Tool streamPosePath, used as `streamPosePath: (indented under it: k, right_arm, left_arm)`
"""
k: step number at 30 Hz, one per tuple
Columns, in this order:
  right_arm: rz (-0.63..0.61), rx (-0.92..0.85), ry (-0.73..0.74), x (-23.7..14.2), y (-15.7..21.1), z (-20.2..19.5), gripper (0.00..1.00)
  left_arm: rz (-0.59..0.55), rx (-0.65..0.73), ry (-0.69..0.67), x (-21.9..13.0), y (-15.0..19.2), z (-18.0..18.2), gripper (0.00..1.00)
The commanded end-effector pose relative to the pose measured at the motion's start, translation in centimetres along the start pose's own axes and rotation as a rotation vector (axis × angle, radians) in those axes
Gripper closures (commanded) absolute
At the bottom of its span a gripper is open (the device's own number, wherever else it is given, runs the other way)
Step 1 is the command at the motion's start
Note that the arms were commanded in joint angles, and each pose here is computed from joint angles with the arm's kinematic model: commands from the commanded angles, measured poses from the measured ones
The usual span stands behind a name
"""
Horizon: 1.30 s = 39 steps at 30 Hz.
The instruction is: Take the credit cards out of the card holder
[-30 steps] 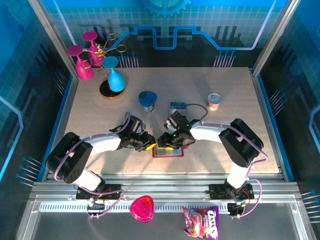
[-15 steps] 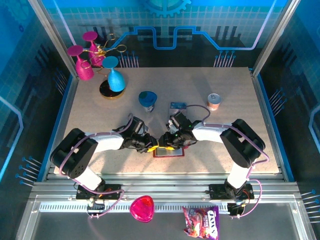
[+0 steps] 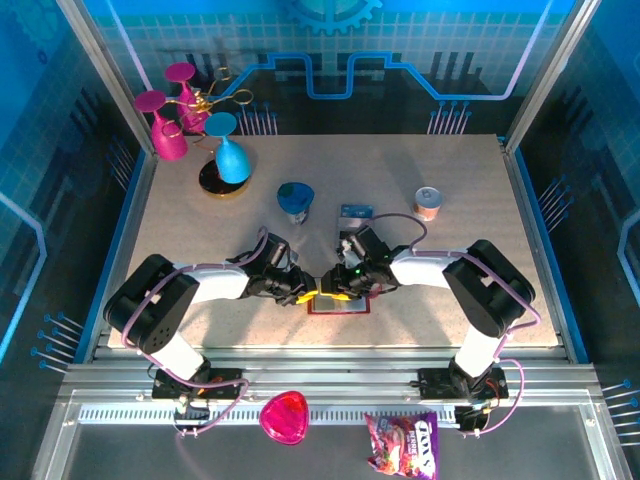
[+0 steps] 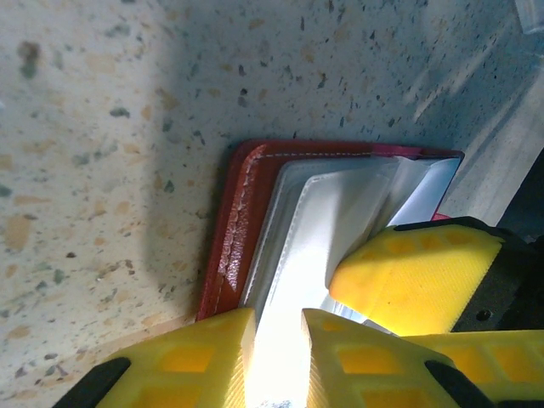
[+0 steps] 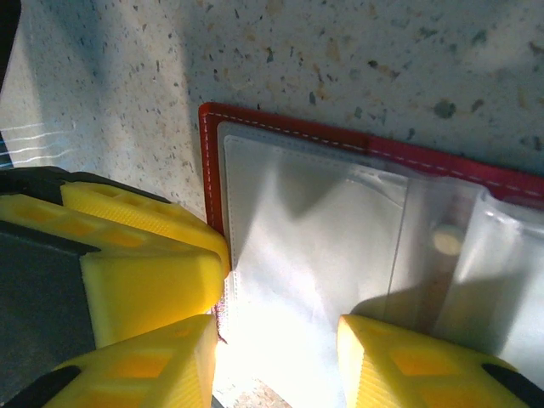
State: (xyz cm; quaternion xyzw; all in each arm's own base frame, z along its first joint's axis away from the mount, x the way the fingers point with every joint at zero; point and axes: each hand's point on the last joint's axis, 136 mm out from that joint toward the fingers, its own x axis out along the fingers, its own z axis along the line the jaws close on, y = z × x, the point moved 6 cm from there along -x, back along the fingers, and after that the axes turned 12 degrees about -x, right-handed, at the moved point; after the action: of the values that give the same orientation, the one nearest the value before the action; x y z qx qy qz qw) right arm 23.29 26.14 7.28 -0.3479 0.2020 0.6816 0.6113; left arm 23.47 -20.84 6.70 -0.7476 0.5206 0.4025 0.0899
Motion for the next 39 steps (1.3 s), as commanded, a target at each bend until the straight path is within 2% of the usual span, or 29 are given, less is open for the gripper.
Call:
streamPosePath:
  k: [1, 21, 31, 39]
  right_arm:
    - [0.022, 0.058, 0.004, 0.2, 1.1, -1.3, 0.58]
    - [-0.003, 0.078, -0.043, -0.2, 1.0, -1.5, 0.6]
    - [-0.089, 0.053, -0.066, -3.3, 0.1, 0.1, 0.6]
    - [-0.116, 0.064, -0.024, -5.3, 0.4, -0.6, 0.6]
  left_arm:
    - [0.031, -0.009, 0.001, 0.5, 0.3, -0.5, 0.78]
    - [0.063, 0.021, 0.014, 0.9, 0.8, -2.3, 0.79]
    - [0.069, 0.016, 0.004, 1.5, 0.7, -2.1, 0.75]
    - [0.083, 0.027, 0.015, 1.7, 0.5, -3.0, 0.74]
